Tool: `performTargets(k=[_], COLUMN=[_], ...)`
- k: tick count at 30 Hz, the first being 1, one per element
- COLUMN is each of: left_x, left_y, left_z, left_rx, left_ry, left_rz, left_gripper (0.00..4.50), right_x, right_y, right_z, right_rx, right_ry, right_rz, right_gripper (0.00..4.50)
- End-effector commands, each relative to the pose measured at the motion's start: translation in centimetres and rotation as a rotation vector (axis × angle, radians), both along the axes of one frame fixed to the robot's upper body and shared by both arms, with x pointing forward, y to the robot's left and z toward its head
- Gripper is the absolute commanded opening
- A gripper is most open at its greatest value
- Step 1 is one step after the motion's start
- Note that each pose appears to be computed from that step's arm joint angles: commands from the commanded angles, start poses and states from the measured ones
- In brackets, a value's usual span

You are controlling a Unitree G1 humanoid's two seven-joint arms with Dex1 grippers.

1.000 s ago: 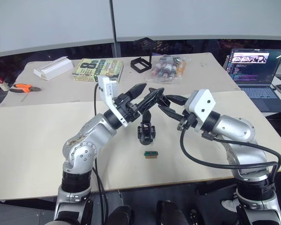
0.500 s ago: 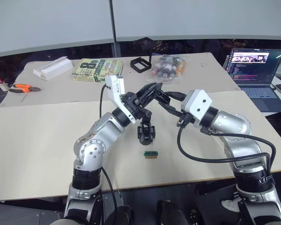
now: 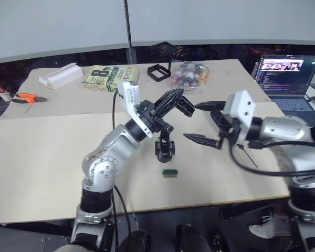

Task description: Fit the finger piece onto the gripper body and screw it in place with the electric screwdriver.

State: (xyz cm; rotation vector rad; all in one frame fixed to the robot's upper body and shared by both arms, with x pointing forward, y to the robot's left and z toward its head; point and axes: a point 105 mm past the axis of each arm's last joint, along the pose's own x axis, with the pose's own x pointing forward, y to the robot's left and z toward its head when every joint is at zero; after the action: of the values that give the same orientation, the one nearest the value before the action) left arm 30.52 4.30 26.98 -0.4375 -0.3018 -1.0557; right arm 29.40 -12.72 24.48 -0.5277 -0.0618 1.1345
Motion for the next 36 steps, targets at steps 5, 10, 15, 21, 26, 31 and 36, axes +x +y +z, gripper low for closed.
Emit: performTargets(k=[5, 10, 15, 21, 26, 31, 36], left_x=[-4.6, -5.1, -5.2, -5.3, -5.4, -5.4, -5.4], left_y=[1.2, 0.8, -0.1, -0.4, -1.0, -1.3, -1.2], left_z=[-3.0, -3.5, -3.5, -4.2, -4.5, -4.6, -4.6], left_rx=[0.315, 0.370, 0.388, 0.443, 0.442, 0.438, 0.433], left_ry=[-0.007, 0.054, 0.095, 0.128, 0.128, 0.125, 0.129], left_rz=[-0.427, -0.519, -0.571, -0.586, -0.587, -0.587, -0.580], left_gripper=[0.00, 0.00, 0.00, 0.00, 0.00, 0.00, 0.00], right_x=[-2.0, -2.8, -3.8, -4.3, -4.5, -4.7, -4.9], right_y=[-0.1, 1.6, 3.6, 4.4, 5.1, 5.2, 5.3], right_z=[-0.2, -1.3, -1.7, -2.3, -2.3, -2.5, -2.7], right_rx=[-0.098, -0.166, -0.170, -0.201, -0.188, -0.191, -0.189], right_ry=[0.348, 0.472, 0.570, 0.633, 0.644, 0.651, 0.657], right_rz=[0.135, 0.230, 0.293, 0.302, 0.320, 0.326, 0.332], right_gripper=[4.47, 4.47, 4.47, 4.47, 4.47, 3.93, 2.22])
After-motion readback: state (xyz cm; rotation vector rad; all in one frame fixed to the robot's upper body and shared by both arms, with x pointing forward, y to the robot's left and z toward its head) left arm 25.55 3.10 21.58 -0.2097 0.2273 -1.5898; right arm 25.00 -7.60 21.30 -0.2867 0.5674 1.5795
